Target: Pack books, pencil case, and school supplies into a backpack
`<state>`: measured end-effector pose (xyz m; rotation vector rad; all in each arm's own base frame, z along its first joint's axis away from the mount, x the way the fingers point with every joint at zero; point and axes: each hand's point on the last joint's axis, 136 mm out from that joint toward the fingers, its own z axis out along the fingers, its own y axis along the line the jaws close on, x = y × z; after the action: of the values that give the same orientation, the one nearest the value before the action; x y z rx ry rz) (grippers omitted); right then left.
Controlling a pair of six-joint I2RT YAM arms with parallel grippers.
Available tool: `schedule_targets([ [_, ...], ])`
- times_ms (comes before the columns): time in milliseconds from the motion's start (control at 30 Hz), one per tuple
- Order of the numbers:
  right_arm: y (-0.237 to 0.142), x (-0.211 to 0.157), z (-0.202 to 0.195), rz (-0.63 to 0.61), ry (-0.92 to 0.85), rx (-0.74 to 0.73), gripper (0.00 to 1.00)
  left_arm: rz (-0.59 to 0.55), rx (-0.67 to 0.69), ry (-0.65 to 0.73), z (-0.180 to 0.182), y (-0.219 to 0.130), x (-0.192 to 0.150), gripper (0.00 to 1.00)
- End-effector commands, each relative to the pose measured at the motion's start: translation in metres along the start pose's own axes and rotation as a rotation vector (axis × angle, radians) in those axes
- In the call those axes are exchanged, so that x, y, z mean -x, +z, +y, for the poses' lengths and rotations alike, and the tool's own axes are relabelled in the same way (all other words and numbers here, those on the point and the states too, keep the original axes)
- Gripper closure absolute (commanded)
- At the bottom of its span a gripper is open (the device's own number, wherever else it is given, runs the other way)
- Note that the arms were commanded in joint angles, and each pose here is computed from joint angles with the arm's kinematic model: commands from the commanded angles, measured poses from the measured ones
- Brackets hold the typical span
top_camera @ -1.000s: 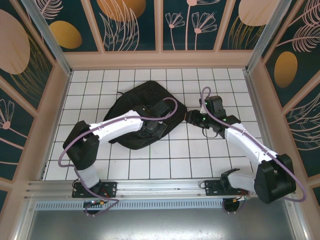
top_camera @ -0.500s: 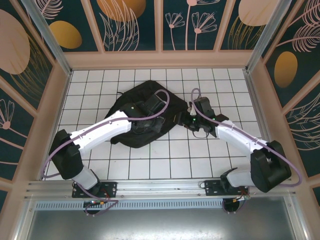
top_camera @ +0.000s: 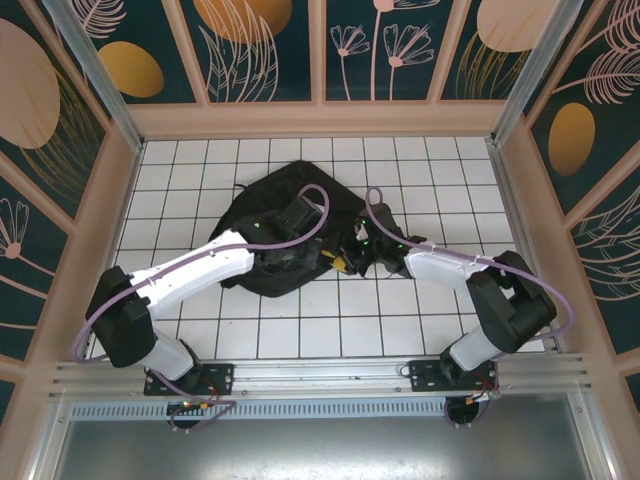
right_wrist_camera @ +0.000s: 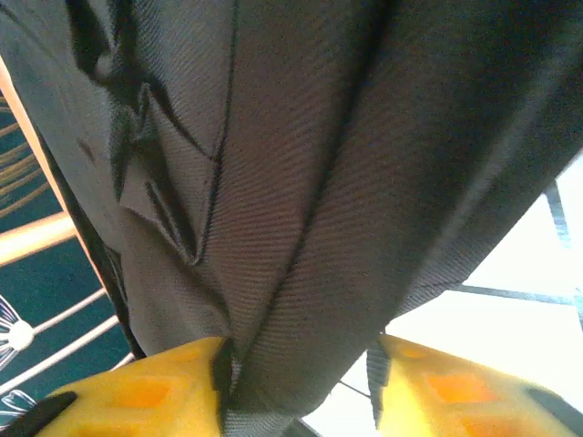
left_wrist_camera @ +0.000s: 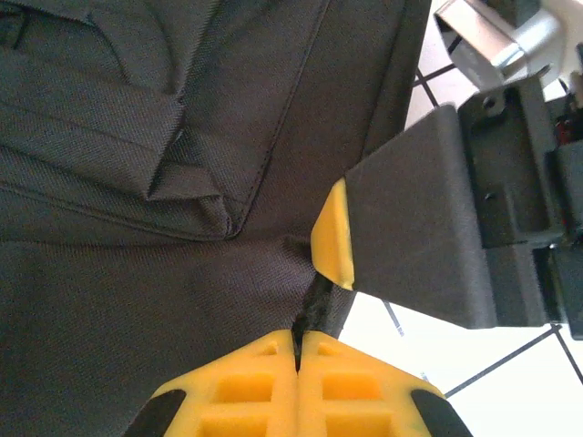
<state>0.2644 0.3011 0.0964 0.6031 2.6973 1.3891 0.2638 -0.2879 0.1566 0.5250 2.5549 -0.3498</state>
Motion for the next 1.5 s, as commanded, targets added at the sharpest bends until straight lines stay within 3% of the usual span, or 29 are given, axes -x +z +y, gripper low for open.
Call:
schedule_targets([
  [0, 0.003, -0.001, 0.016, 0.001, 0.042, 0.038, 0.71, -0.076, -0.027, -0.045, -0.003, -0.014, 0.011, 1.00],
  [100, -0.002, 0.010, 0.009, -0.058, 0.021, -0.019, 1.00, -0.103, -0.002, -0.065, 0.005, -0.020, 0.009, 1.00],
  [667, -0.049, 0.096, -0.030, -0.287, 0.019, -0.115, 1.00, -0.212, 0.085, -0.212, 0.045, -0.044, -0.015, 1.00],
  [867, -0.074, 0.129, -0.033, -0.343, -0.062, -0.183, 1.00, -0.240, 0.153, -0.243, 0.066, -0.049, -0.020, 1.00],
  [1033, -0.085, 0.141, -0.026, -0.378, -0.128, -0.207, 1.00, -0.254, 0.119, -0.262, 0.063, -0.045, -0.015, 1.00],
  [1133, -0.077, 0.133, -0.013, -0.335, -0.177, -0.181, 0.76, -0.256, 0.035, -0.255, 0.046, -0.040, -0.006, 1.00],
  [1200, -0.077, 0.127, -0.003, -0.337, -0.223, -0.184, 0.69, -0.255, -0.037, -0.240, 0.029, -0.038, 0.005, 1.00],
  [1267, -0.079, 0.125, -0.001, -0.346, -0.235, -0.201, 0.68, -0.263, -0.051, -0.247, 0.021, -0.040, 0.020, 0.65],
  [1467, -0.079, 0.122, -0.008, -0.331, -0.254, -0.217, 0.69, -0.218, -0.216, -0.234, 0.010, -0.032, 0.046, 0.31],
])
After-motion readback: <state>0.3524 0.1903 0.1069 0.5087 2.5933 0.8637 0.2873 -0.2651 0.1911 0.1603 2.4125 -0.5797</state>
